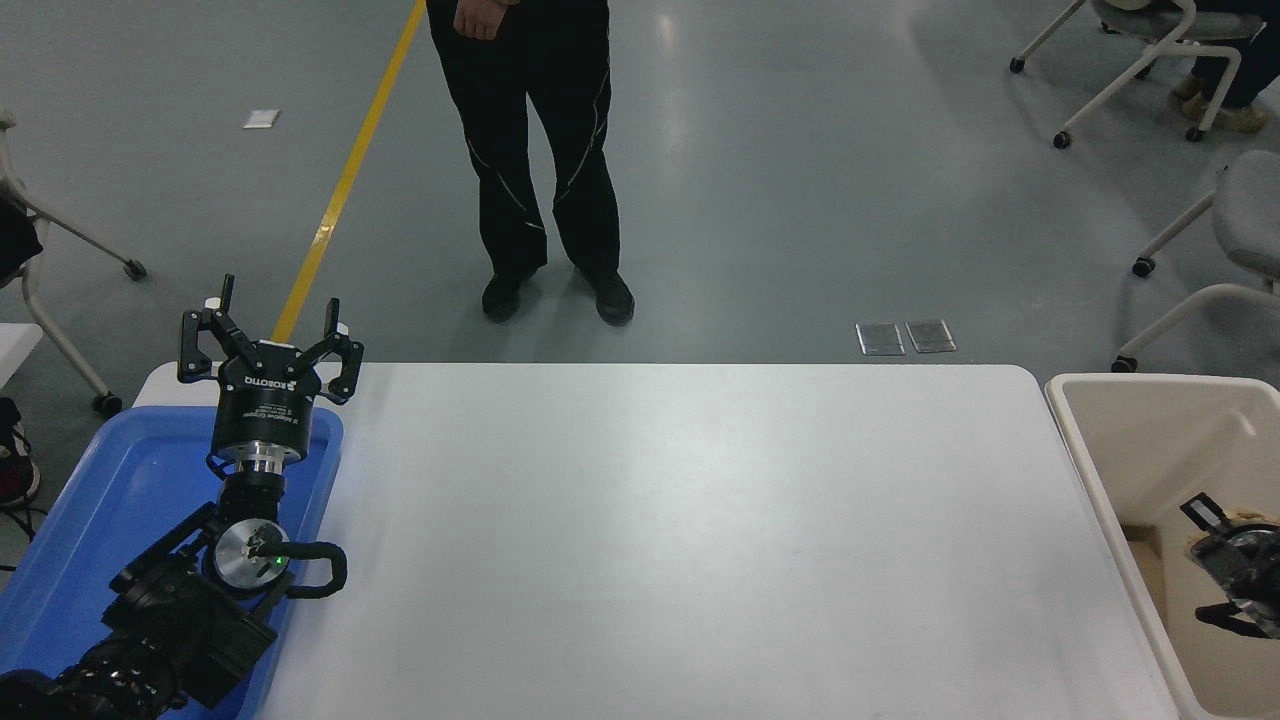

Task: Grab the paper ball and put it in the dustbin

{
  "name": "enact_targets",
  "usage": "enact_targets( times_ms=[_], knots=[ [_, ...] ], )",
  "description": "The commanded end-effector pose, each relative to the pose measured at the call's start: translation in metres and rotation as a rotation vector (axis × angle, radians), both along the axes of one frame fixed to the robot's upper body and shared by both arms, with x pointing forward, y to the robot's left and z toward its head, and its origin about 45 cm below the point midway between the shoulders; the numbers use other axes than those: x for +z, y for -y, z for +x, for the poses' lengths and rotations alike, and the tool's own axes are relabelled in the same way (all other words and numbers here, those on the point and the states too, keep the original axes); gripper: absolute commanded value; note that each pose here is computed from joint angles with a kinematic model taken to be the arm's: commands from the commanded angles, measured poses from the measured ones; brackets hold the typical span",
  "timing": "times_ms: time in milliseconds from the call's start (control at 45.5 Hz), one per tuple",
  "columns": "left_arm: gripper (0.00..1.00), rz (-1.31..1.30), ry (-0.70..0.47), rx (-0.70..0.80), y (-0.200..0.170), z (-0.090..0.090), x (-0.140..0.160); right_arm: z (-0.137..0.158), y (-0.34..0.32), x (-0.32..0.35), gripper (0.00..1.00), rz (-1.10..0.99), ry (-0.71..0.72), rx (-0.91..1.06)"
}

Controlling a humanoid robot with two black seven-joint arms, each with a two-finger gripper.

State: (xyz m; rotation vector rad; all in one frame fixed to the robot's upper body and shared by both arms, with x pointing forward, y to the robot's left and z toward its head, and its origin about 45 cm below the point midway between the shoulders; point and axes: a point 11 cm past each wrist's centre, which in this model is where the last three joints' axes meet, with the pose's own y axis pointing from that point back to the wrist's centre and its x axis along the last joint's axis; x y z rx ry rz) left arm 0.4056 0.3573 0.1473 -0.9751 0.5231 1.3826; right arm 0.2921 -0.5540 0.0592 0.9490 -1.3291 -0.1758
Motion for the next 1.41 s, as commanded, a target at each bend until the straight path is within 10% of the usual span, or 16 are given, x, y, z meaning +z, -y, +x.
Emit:
enact_targets(
  times_ms=[0, 659, 1077, 1385],
  knots=[
    [0.99, 0.0, -0.001, 0.0, 0.0, 0.0, 0.0, -0.002, -0.002, -0.003, 1.0, -0.005, 0.014, -0.01],
    [0.99, -0.001, 0.0, -0.002, 0.0, 0.0, 0.0, 0.011, -0.028, -0.011, 1.0, 0.121, -0.015, 0.038],
    [0.99, -0.001, 0.001, -0.004, 0.001, 0.0, 0.0, 0.066, -0.059, 0.098, 1.0, 0.254, -0.207, 0.339],
    [0.99, -0.001, 0.001, -0.004, 0.001, 0.0, 0.0, 0.053, -0.15, 0.17, 1.0, 0.435, -0.35, 0.585]
  ],
)
